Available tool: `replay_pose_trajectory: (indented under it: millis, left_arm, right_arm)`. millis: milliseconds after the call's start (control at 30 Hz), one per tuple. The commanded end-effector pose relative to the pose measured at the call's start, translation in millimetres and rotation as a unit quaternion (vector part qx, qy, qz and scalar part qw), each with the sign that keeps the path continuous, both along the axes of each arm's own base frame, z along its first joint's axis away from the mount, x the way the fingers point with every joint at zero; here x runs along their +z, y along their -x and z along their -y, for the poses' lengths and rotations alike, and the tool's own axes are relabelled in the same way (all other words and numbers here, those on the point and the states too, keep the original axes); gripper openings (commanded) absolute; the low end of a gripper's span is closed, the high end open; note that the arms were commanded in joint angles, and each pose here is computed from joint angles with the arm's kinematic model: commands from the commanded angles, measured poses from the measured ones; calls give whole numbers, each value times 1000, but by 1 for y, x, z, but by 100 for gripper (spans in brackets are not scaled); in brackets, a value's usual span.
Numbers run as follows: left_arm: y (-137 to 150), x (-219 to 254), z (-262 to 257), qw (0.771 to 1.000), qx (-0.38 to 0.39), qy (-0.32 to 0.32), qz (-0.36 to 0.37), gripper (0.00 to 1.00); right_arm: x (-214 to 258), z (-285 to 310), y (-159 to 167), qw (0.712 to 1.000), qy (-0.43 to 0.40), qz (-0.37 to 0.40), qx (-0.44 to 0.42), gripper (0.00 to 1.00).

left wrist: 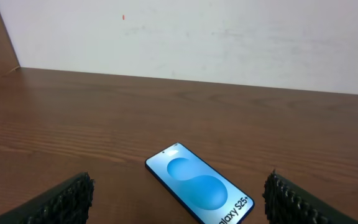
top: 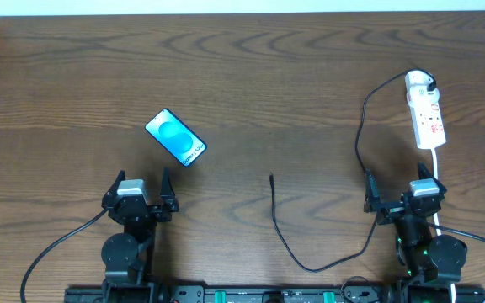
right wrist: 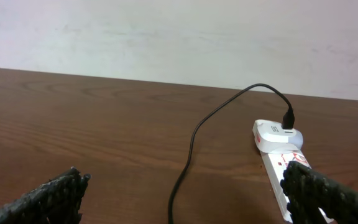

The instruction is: Plug charger to phone and switch on socket

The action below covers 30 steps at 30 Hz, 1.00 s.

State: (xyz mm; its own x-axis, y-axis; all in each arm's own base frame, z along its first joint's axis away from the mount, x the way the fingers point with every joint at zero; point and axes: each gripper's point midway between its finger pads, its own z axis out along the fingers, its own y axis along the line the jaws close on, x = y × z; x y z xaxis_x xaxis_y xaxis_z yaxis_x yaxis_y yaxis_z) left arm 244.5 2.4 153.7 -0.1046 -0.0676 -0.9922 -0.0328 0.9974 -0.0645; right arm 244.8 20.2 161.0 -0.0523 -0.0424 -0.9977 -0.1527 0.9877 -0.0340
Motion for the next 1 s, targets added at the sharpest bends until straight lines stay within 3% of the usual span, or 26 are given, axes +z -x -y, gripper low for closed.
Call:
replay_pose_trajectory:
  millis: [0,467,967]
  left_arm:
    - [1,-17,-3,1000,8,7,-24,87]
    - [2,6,-3,999,11,42,-5,87]
    - [-12,52,2,997,2,43,-57,87]
  right_arm:
    - [0,1,0,1000,5,2,-4,99]
    - [0,1,0,1000,5,2,-4,99]
    - [0,1,0,1000,5,2,-4,99]
